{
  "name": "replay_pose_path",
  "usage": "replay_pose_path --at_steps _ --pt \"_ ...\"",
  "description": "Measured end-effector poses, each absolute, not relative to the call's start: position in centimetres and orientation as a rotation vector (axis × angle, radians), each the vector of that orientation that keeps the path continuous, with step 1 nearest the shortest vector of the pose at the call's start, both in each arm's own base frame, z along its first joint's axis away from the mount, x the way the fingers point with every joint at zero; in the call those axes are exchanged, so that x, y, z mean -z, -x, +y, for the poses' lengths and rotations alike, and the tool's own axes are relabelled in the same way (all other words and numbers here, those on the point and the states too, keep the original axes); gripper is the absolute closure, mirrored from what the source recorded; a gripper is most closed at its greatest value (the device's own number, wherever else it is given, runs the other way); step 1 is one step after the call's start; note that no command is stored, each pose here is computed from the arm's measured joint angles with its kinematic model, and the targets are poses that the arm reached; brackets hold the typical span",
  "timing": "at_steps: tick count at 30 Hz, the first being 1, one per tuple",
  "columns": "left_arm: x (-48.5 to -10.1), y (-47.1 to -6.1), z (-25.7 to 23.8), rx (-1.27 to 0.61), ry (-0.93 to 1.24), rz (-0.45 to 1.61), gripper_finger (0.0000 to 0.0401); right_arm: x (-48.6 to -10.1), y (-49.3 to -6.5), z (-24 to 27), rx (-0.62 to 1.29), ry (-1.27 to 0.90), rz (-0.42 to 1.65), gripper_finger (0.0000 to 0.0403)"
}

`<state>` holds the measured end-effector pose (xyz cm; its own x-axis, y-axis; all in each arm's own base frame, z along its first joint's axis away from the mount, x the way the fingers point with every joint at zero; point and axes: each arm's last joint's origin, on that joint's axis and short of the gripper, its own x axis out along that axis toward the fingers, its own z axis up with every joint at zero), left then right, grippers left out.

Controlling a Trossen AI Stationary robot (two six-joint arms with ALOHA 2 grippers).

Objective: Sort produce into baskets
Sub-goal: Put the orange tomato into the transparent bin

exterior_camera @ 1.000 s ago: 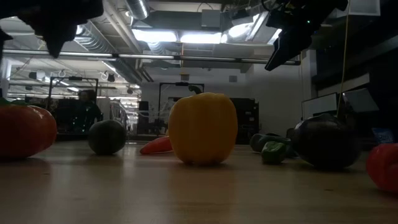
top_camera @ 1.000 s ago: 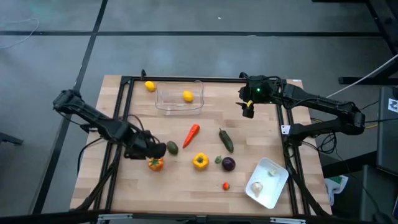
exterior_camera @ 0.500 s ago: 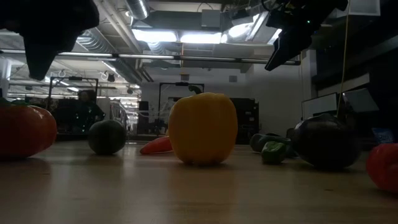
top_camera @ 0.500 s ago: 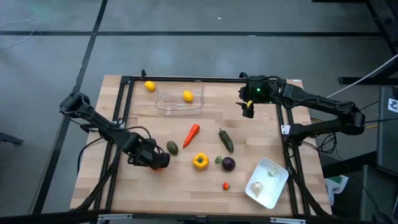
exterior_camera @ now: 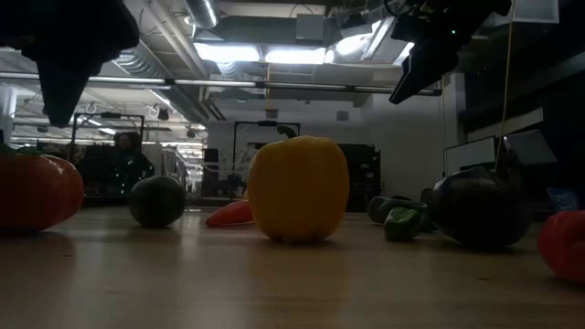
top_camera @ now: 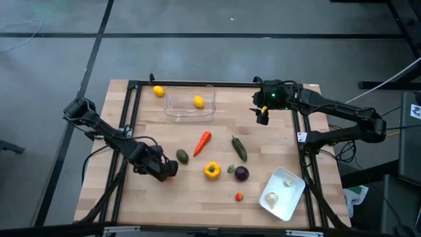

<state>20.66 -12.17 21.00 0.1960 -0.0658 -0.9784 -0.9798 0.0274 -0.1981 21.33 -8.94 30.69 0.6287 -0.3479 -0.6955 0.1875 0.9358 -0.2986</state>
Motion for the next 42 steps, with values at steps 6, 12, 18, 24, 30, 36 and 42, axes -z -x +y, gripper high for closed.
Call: replay_pose_path --at_steps 6,12,18,24,30,36,42 --pt "-19.9 -21.3 -12.4 -1.039 1.289 1.116 0.0003 -30.7 -21.3 -8.9 0.309 0.205 0.838 0.0144" --pt "-19.1 -21.6 -12.6 -1.070 1.261 1.124 0.0003 -30.7 -21.3 -8.9 0.309 0.205 0.838 0.0144" --pt "-18.3 -21.9 -12.7 -1.141 1.275 1.104 0.0003 -30.7 -21.3 -8.9 0.309 0.205 0.838 0.0144" --pt "-17.9 -22.0 -12.8 -1.138 1.257 1.110 0.0003 -30.7 -21.3 -8.9 0.310 0.205 0.838 0.0144" --pt "-17.8 -22.2 -12.5 -1.149 1.258 1.095 0.0003 -30.7 -21.3 -8.9 0.309 0.205 0.838 0.0144" --pt "-16.7 -22.5 -12.7 -1.171 1.189 1.130 0.0003 -30.7 -21.3 -8.9 0.309 0.206 0.837 0.0144" --pt "-16.2 -22.8 -12.6 -1.142 1.164 1.182 0.0009 -30.7 -21.3 -8.9 0.309 0.206 0.838 0.0144"
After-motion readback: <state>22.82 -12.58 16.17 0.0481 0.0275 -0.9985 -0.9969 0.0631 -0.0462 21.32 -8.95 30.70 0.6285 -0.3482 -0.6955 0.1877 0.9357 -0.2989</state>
